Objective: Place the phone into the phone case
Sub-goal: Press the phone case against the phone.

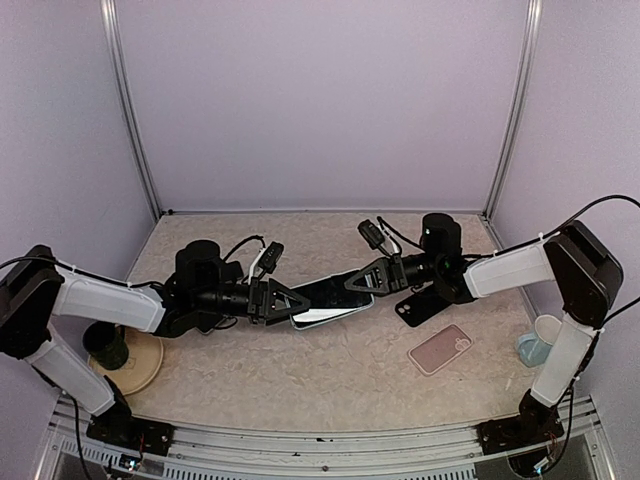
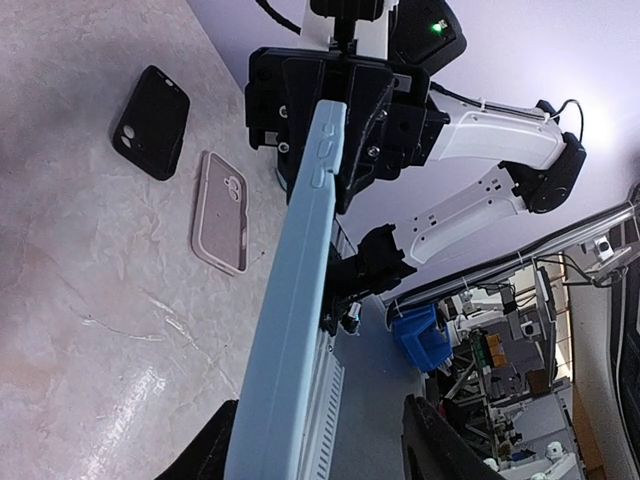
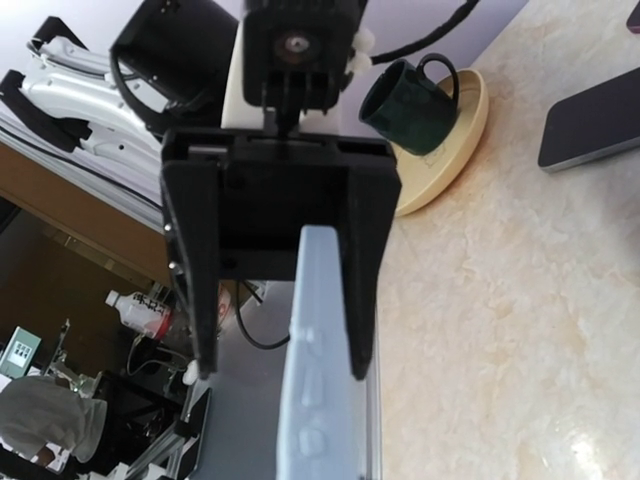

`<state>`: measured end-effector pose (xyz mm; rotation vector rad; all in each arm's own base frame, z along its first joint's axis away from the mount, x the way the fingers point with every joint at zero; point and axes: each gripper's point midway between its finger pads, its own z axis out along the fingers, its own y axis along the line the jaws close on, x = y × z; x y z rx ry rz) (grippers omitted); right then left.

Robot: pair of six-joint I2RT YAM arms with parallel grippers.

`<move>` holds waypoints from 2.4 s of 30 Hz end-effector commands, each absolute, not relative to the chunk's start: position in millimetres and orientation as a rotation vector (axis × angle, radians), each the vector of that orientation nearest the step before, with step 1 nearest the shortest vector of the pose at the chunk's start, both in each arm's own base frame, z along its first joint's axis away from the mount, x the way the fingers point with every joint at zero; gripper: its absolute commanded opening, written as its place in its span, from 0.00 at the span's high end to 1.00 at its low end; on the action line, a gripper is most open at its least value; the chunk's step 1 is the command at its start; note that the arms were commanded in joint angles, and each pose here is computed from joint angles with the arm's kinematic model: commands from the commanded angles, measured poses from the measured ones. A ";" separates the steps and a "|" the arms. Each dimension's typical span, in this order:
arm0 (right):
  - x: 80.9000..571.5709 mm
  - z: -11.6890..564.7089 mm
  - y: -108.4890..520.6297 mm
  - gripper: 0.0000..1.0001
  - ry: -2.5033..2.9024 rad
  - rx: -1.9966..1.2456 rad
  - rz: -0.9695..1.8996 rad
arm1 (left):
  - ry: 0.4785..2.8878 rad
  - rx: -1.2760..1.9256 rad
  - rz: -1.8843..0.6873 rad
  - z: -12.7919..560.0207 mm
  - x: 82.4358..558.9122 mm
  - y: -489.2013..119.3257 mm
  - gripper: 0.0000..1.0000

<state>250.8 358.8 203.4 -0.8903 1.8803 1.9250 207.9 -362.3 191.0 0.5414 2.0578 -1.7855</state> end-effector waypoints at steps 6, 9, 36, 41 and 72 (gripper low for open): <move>266.2 230.0 351.0 1.00 1.780 -0.850 1.846 | 2.019 0.593 -1.844 195.7 198.5 -367.0 0.57; 271.4 230.9 347.1 1.00 1.783 -0.817 1.827 | 2.013 0.598 -1.854 196.9 197.8 -367.7 0.58; 251.9 227.1 345.2 0.72 1.825 -0.867 1.922 | 2.059 0.509 -1.606 192.6 227.4 -360.5 1.00; 239.5 222.4 351.3 0.76 1.827 -0.921 1.951 | 2.050 0.494 -1.599 193.4 230.7 -358.3 1.00; 262.0 247.9 350.1 1.00 1.752 -0.870 1.814 | 2.040 0.565 -1.664 192.4 211.0 -356.1 0.47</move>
